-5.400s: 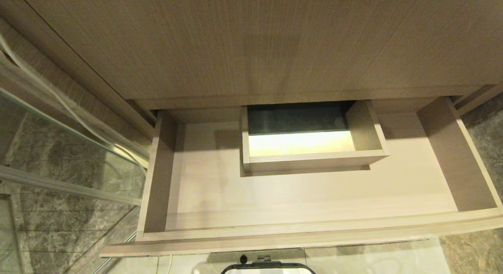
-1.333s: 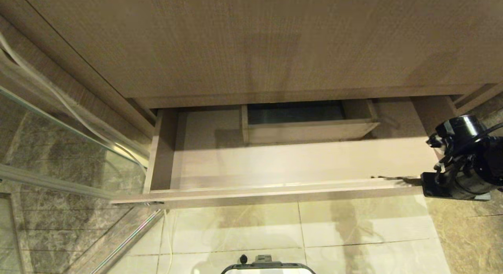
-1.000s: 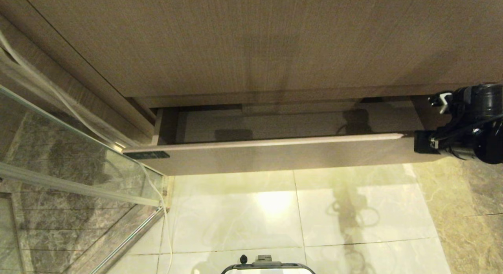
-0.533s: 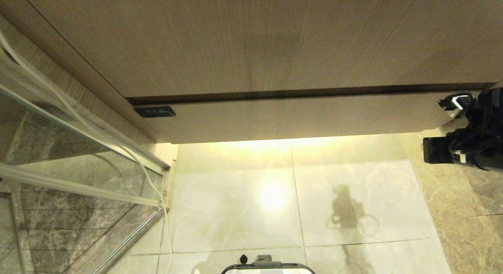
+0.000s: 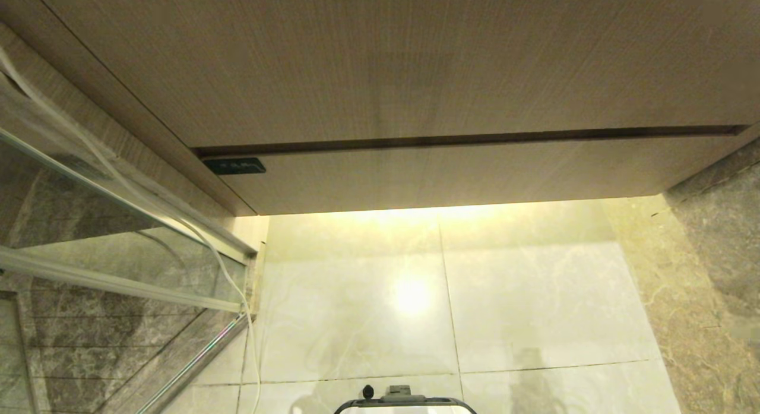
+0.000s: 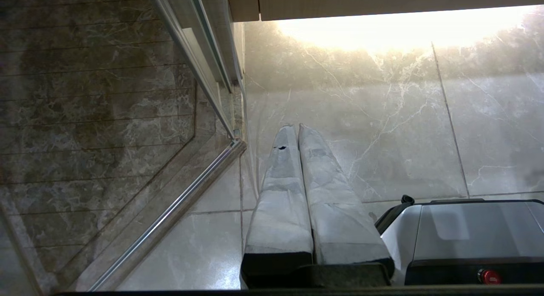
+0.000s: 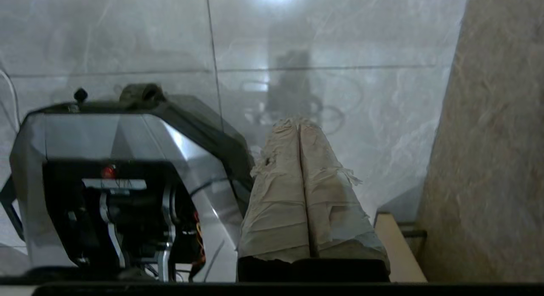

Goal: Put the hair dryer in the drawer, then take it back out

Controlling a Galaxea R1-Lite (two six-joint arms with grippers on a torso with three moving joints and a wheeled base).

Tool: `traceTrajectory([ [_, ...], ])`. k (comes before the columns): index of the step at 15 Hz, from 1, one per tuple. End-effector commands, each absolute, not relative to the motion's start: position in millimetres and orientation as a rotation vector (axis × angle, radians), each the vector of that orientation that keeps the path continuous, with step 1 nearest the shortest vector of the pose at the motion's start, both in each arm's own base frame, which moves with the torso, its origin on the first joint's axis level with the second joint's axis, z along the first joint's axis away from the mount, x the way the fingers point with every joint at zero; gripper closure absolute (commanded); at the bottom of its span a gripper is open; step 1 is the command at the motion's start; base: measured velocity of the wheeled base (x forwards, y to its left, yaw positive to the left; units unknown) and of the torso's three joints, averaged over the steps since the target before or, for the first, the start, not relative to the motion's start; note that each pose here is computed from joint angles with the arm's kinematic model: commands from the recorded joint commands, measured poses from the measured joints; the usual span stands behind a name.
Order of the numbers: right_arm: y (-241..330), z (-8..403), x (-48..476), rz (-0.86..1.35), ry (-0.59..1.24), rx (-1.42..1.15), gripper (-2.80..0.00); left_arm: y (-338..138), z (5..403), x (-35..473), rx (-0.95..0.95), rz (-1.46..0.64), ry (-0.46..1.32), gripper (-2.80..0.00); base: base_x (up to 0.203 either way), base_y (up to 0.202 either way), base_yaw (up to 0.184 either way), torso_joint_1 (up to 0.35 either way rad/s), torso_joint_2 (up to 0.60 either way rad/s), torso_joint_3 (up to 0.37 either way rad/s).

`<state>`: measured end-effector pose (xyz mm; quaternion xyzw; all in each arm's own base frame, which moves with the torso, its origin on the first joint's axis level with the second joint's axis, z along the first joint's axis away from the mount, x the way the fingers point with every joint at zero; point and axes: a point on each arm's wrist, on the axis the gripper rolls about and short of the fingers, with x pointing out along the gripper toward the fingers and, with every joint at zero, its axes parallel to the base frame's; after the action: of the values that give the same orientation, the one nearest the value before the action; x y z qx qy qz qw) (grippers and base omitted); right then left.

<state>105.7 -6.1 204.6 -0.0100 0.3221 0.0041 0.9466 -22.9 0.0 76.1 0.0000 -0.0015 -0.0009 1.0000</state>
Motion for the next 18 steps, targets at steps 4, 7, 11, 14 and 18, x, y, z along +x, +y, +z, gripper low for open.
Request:
traceTrajectory([
  [4, 2, 162, -7, -0.015, 0.431, -0.038, 0.0, 0, 76, -23, 0.0, -0.002, -0.002, 0.0, 0.0, 0.0, 0.0, 0.0, 0.0, 0.0],
  [7, 2, 117, -11, -0.016, 0.339, -0.088, 0.0, 0, 76, -23, 0.0, -0.002, -0.002, 0.0, 0.0, 0.0, 0.0, 0.0, 0.0, 0.0],
  [11, 1, 89, -11, 0.002, 0.178, -0.112, 0.0, 0, 76, -23, 0.0, -0.002, -0.002, 0.0, 0.0, 0.0, 0.0, 0.0, 0.0, 0.0],
  [14, 1, 84, -22, -0.006, -0.041, -0.11, 0.0, 0, 76, -23, 0.0, -0.003, -0.002, 0.0, 0.0, 0.0, 0.0, 0.0, 0.0, 0.0],
  [18, 0, 83, -23, -0.026, -0.081, -0.054, 0.0, 0, 76, -23, 0.0, -0.002, -0.002, 0.0, 0.0, 0.0, 0.0, 0.0, 0.0, 0.0],
])
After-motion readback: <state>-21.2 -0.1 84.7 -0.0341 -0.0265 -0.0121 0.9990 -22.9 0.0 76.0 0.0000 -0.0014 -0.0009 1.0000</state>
